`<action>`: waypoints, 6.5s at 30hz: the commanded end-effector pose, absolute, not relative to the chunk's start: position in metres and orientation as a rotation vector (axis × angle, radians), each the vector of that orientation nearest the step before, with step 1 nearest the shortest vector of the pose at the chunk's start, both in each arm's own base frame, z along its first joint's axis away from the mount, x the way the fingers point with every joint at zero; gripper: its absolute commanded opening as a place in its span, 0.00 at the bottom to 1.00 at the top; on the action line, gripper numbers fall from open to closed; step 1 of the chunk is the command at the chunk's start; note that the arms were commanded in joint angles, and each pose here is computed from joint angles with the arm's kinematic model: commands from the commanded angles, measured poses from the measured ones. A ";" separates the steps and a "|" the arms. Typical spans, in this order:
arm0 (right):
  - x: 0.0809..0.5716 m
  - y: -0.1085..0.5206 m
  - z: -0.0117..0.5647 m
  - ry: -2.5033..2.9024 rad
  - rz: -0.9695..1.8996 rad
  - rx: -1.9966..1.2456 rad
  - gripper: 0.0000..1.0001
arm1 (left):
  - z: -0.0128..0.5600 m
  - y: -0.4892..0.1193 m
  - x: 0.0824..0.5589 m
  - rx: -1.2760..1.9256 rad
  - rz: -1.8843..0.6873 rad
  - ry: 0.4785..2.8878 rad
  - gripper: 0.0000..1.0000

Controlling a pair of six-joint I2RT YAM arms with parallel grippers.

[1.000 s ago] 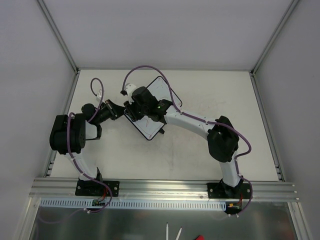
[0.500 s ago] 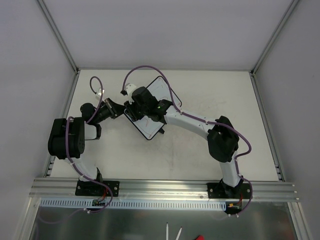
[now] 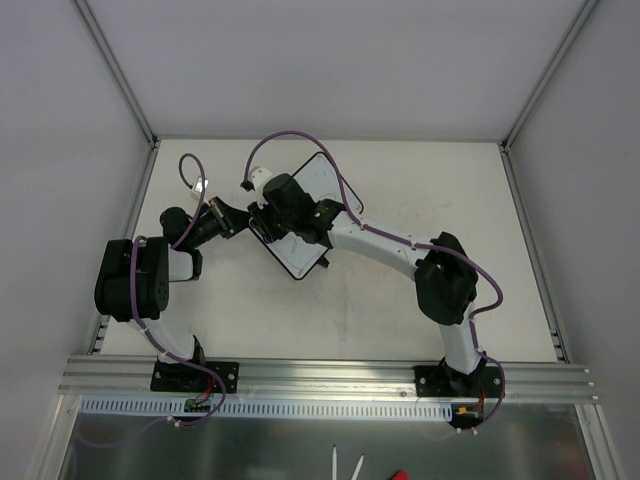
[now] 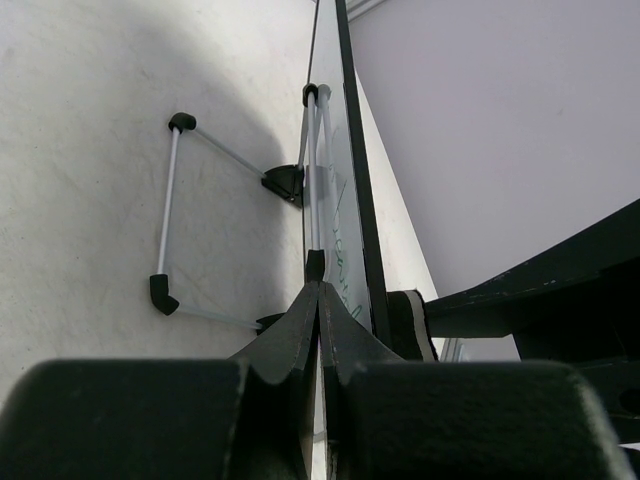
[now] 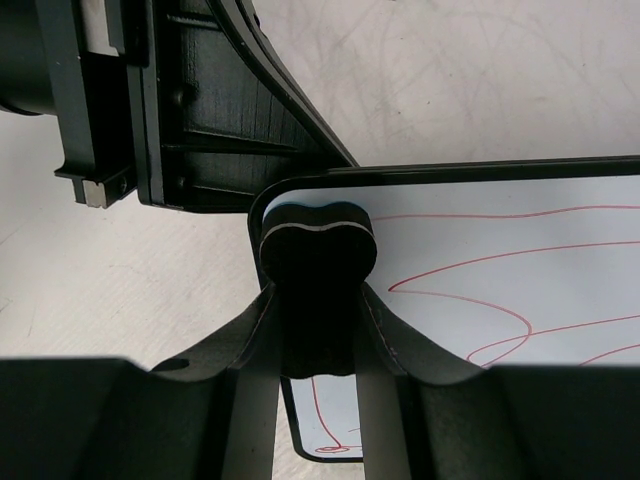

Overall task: Erase the whiteboard
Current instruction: Erase the whiteboard at the whiteboard stand, then hold the whiteboard at the whiteboard stand.

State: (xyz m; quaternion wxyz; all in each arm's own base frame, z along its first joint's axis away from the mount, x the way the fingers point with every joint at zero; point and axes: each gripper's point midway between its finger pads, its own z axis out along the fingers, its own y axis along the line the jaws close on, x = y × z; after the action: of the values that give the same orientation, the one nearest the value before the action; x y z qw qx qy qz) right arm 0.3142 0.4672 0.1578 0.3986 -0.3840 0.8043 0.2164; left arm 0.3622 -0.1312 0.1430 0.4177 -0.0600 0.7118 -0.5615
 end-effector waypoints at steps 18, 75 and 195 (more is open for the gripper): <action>0.315 0.456 0.155 2.031 0.391 -1.024 0.00 | 0.189 -0.144 0.353 0.100 -1.380 1.599 0.00; 0.308 0.443 0.162 2.027 0.412 -0.965 0.00 | 0.184 -0.145 0.354 0.097 -1.393 1.609 0.00; 0.335 0.344 0.200 1.940 0.509 -0.671 0.00 | 0.209 -0.113 0.302 0.153 -1.149 1.438 0.78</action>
State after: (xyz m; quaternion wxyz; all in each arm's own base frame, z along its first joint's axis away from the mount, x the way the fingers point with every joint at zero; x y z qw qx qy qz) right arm 0.3297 0.3360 0.1561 0.4392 -0.2959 0.8312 0.1694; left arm 0.3036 -0.1041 0.1400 0.4630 -0.1020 0.7060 -0.5260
